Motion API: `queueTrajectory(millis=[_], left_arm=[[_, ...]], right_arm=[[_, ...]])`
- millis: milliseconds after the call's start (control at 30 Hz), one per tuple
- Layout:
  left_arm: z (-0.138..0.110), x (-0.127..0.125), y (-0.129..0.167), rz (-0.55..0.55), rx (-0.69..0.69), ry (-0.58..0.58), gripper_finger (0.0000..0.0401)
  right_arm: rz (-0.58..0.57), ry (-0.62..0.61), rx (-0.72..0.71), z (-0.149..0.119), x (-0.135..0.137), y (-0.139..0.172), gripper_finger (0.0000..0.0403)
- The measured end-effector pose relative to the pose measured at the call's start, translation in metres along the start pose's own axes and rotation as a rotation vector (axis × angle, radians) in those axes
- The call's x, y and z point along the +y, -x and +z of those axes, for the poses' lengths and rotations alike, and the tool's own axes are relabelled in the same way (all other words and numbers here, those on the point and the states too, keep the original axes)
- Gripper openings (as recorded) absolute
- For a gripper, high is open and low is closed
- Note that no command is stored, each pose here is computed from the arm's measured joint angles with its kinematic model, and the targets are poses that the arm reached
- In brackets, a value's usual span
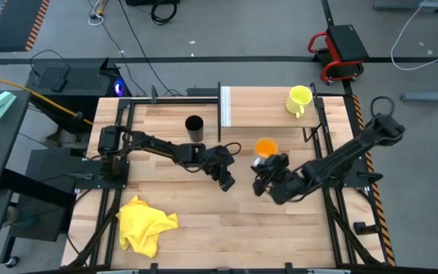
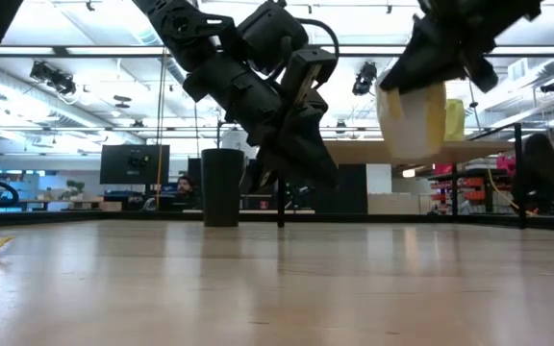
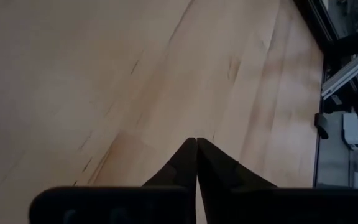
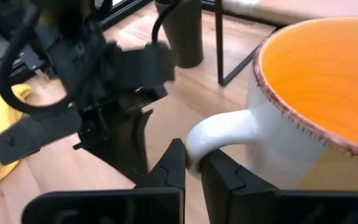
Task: Stack small to large cups/mugs on shelf
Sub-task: Put the orange mug on the shelf
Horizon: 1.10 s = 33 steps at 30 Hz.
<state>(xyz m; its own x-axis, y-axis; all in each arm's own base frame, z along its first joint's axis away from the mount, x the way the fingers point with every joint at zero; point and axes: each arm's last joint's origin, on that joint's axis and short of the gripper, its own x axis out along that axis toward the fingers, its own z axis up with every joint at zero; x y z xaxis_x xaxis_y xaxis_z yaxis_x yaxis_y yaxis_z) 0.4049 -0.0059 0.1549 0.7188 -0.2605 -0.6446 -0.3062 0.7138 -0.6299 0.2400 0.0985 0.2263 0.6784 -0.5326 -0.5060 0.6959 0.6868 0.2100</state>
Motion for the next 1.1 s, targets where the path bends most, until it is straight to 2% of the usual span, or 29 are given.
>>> queueTrajectory(millis=[133, 333, 567, 733, 867, 1100], left_arm=[[0.000, 0.000, 0.000, 0.001, 0.000, -0.010, 0.0023], [0.003, 0.003, 0.001, 0.008, -0.014, -0.003, 0.0006], [0.006, 0.006, 0.002, 0.011, -0.023, 0.006, 0.0024], [0.007, 0.007, 0.002, 0.012, -0.026, 0.007, 0.0011], [0.007, 0.006, 0.002, 0.010, -0.028, 0.006, 0.0006], [0.007, 0.006, 0.002, 0.010, -0.028, 0.006, 0.0023]], right_arm=[[0.025, 0.054, 0.012, 0.027, -0.016, 0.008, 0.0027], [0.065, 0.145, -0.017, 0.073, -0.033, 0.019, 0.0027], [0.109, 0.260, 0.037, 0.117, -0.049, 0.020, 0.0027], [0.157, 0.246, 0.085, 0.125, -0.064, 0.008, 0.0027], [0.227, 0.238, -0.004, 0.131, -0.063, 0.009, 0.0027], [0.251, 0.176, -0.054, 0.111, -0.077, -0.002, 0.0027]])
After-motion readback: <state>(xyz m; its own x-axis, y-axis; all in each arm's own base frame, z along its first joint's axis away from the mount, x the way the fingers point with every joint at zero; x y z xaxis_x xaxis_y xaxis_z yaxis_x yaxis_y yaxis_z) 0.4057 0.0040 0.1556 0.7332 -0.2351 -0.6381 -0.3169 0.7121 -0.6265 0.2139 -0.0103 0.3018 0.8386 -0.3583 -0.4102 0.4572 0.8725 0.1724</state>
